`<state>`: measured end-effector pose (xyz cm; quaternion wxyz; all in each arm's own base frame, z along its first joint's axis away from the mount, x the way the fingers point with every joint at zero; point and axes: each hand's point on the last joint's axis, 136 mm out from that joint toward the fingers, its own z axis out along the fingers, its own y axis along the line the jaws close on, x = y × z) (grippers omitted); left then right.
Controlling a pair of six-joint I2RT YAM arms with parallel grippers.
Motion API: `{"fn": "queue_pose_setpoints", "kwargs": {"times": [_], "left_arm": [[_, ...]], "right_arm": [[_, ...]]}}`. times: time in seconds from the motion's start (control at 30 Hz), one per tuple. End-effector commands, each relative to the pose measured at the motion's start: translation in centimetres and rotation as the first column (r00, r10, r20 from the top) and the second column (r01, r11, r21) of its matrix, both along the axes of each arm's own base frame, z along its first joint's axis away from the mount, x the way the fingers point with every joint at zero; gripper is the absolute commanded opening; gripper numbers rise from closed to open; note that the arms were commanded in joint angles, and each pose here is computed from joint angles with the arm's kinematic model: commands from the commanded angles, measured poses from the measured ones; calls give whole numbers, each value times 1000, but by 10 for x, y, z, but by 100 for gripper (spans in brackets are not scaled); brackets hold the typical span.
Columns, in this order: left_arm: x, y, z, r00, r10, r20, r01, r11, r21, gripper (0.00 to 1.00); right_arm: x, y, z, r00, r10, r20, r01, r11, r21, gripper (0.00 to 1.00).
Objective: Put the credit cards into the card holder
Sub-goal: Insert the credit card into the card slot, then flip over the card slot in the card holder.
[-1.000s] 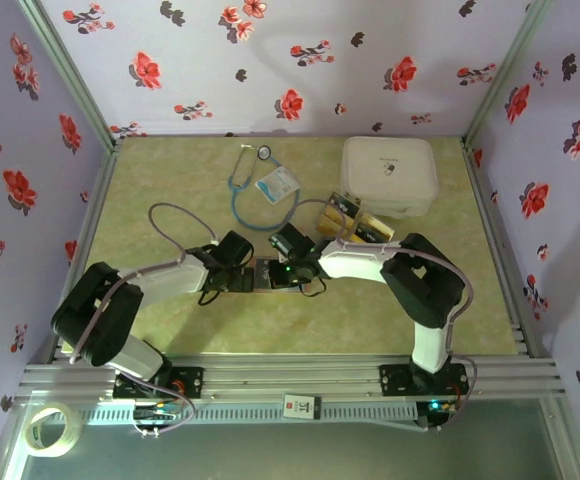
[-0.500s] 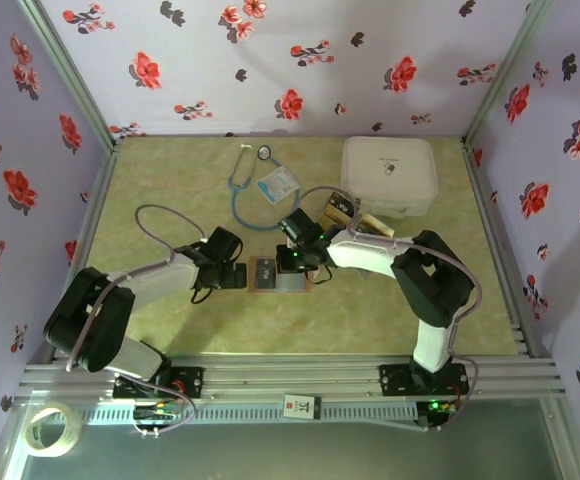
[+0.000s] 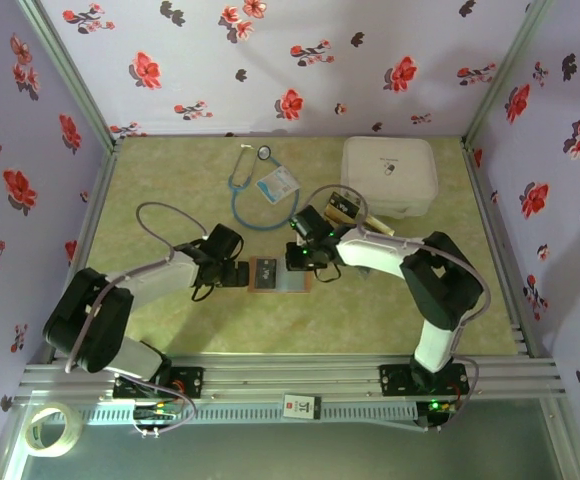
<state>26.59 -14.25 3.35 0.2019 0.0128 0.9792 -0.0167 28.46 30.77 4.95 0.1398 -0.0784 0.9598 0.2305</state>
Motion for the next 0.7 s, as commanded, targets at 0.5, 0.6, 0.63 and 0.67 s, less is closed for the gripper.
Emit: {"fn": "queue_pose_setpoints", "kwargs": {"times": [0.5, 0.6, 0.63, 0.67], "left_arm": [[10, -70, 32, 995, -96, 36, 99, 989, -112, 100], [8, -76, 27, 994, -104, 29, 107, 988, -112, 100], [8, -78, 25, 994, -109, 28, 112, 988, -110, 100], [7, -80, 23, 993, -113, 24, 115, 987, -109, 100]], "right_arm": [[10, -13, 3, 999, 34, -8, -34, 999, 8, 8], [11, -12, 1, 999, 35, -14, -35, 999, 11, 8], [10, -12, 0, 999, 36, -18, -36, 999, 12, 8], [10, -11, -2, 999, 38, -24, -37, 999, 15, 8]]}}
